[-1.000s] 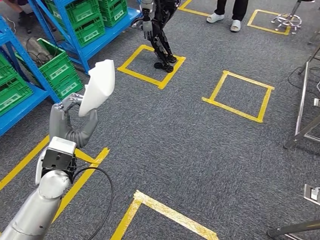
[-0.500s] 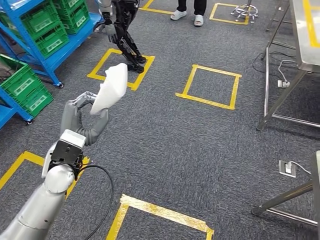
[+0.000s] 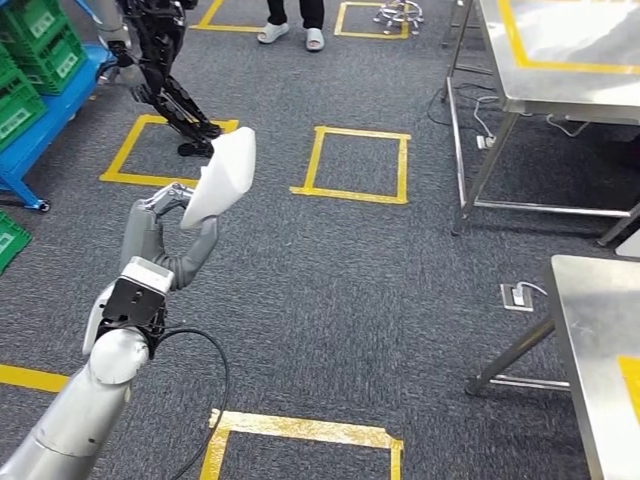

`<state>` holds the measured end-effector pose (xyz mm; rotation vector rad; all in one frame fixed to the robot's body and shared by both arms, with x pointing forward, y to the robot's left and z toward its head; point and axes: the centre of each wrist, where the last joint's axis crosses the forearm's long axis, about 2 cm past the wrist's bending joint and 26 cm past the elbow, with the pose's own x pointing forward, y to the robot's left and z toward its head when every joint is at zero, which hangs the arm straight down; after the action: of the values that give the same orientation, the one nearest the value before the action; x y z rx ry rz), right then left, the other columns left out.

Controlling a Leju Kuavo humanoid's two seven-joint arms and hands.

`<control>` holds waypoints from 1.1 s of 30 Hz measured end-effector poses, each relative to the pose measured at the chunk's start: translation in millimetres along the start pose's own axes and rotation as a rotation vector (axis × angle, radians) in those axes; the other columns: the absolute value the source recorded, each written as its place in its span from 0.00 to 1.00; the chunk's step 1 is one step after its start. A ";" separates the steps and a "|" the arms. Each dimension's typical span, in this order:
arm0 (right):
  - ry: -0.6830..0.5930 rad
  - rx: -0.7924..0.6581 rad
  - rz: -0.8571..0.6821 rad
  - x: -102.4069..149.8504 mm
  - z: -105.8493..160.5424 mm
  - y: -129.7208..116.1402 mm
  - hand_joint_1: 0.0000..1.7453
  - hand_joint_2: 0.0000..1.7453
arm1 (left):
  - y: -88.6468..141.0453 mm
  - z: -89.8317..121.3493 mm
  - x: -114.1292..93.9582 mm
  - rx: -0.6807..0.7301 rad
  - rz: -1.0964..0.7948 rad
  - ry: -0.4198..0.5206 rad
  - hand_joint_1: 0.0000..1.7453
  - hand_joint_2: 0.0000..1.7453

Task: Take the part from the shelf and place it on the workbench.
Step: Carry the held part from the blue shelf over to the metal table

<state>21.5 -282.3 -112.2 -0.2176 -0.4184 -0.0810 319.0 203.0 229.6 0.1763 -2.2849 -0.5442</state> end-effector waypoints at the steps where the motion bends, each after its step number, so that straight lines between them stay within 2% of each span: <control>1: 0.002 0.000 0.001 -0.8 0.2 -0.3 0.00 0.00 | -0.5 -0.7 0.4 0.000 0.001 -0.001 1.00 1.00; 33: 0.001 -0.009 0.004 -3.6 0.6 -3.3 0.00 0.00 | -3.2 2.1 -1.7 -0.009 0.009 0.008 1.00 1.00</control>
<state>17.5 -285.3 -112.5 -0.2274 -0.4169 -0.0788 318.5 201.3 225.7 0.1634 -2.2742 -0.5478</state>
